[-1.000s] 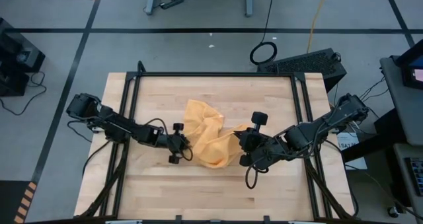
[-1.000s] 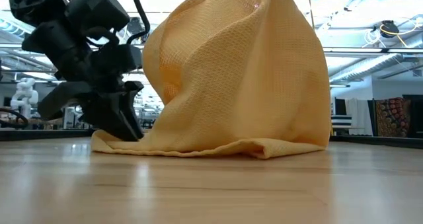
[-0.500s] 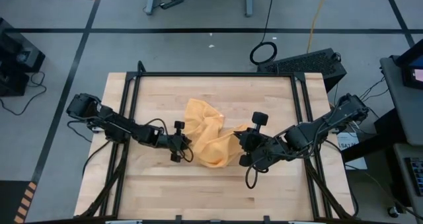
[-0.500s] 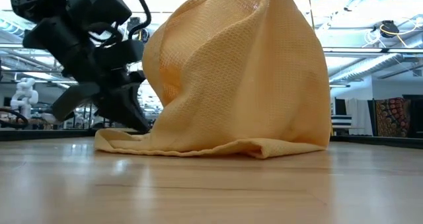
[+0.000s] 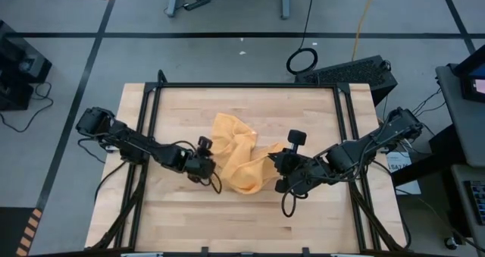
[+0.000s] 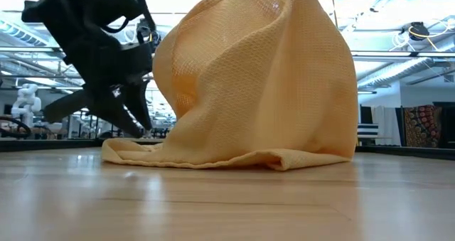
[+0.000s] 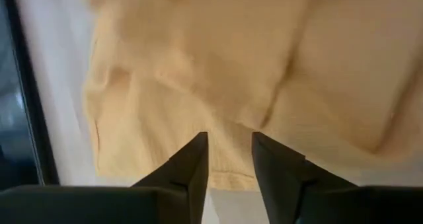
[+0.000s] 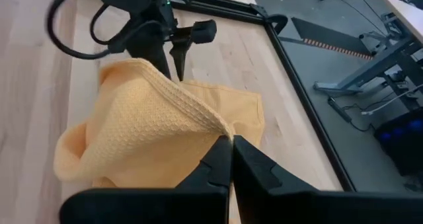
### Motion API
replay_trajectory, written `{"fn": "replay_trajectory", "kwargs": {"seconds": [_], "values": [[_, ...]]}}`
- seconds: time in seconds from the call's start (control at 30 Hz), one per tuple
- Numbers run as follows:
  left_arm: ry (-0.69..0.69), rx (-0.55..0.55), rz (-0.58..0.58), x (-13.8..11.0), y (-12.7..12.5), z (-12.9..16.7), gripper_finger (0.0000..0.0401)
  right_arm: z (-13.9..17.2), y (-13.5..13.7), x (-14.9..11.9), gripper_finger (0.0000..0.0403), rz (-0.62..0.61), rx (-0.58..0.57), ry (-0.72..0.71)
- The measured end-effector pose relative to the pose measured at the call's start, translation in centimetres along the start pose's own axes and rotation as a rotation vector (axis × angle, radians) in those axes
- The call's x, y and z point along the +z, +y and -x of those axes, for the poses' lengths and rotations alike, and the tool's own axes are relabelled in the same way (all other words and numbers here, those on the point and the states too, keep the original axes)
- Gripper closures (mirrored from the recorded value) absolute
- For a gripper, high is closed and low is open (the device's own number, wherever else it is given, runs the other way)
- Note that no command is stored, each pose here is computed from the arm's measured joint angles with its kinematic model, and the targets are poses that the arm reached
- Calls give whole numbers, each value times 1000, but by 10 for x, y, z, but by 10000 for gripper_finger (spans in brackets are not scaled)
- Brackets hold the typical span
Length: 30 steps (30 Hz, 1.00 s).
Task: Roll towel into tight, uniform cylinder
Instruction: Roll the orange towel
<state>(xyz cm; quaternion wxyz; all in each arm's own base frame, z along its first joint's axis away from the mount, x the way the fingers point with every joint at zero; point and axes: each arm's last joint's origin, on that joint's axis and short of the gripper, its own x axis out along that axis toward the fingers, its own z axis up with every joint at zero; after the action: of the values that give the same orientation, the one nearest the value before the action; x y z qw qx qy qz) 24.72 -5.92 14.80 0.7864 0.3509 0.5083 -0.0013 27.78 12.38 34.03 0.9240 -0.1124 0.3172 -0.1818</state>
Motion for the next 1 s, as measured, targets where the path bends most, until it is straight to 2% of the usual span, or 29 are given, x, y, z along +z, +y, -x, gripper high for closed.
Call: {"fn": "replay_trajectory", "kwargs": {"seconds": [0.1, 0.27, 0.43, 0.67, 0.87, 1.0], "values": [[-10, -34, -182, 1, -3, -3, 265, 0, 0, 0, 403, 2, 0, 0], [-2, -35, -414, 3, -7, -12, 261, 0, 0, 0, 403, 2, 0, 0], [28, 8, -529, 5, -11, -24, 264, 0, 0, 0, 403, 1, 0, 1], [-53, -13, -524, 13, -13, -34, 297, 0, 0, 0, 403, 3, 1, 3], [-71, -17, -470, 14, -13, -31, 383, 0, 0, -1, 403, 5, 1, 6], [-86, 6, -391, 16, -9, -25, 389, 0, 0, -1, 403, 5, 1, 7]]}}
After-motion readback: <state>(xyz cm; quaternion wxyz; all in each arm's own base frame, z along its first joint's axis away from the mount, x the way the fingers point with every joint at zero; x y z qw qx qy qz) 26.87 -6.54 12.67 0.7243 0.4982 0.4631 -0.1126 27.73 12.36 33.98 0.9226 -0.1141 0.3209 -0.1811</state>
